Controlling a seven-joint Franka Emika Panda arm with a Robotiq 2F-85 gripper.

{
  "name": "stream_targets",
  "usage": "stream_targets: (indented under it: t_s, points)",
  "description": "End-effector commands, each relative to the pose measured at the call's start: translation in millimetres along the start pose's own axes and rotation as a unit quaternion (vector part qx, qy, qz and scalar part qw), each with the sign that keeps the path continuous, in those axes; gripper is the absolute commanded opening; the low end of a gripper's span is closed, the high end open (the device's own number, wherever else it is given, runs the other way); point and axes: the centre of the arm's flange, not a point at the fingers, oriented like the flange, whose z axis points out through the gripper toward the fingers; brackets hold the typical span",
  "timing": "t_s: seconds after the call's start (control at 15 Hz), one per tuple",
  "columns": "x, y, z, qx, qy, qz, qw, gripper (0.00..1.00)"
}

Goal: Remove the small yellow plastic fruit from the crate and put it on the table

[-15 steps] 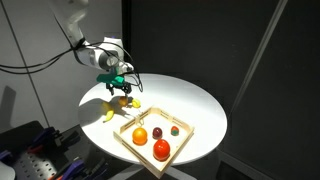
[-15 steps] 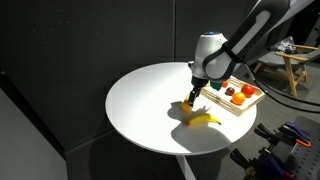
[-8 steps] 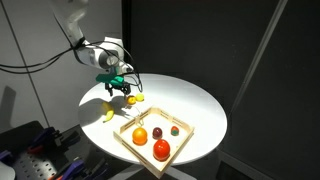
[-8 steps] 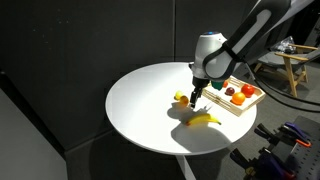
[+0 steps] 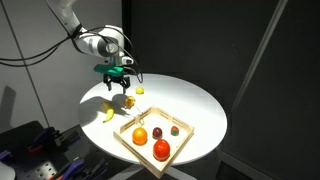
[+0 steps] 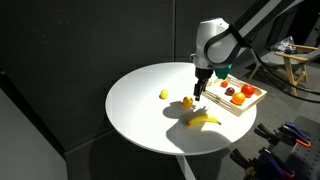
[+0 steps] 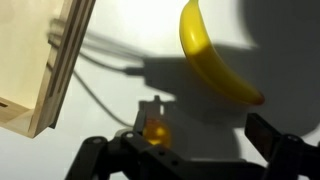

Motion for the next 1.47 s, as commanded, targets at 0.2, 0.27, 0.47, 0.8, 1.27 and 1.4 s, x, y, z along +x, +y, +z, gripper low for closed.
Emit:
stream_targets:
  t_s: [0.2,0.27,0.47,0.8,1.27,1.4]
  points:
    - [-17,1,-46,0.009,0.005,0.011,0.9999,1.0]
    - [-19,2,-51,0.008,0.006,0.016,0.9998,1.0]
    - [-25,6,-66,-0.001,0.003,0.049,0.9988,1.0]
    - [-37,16,-81,-0.008,0.001,0.129,0.9916,1.0]
    - [-33,21,-78,-0.004,0.001,0.139,0.9902,1.0]
    - [-33,21,-78,-0.004,0.001,0.14,0.9901,1.0]
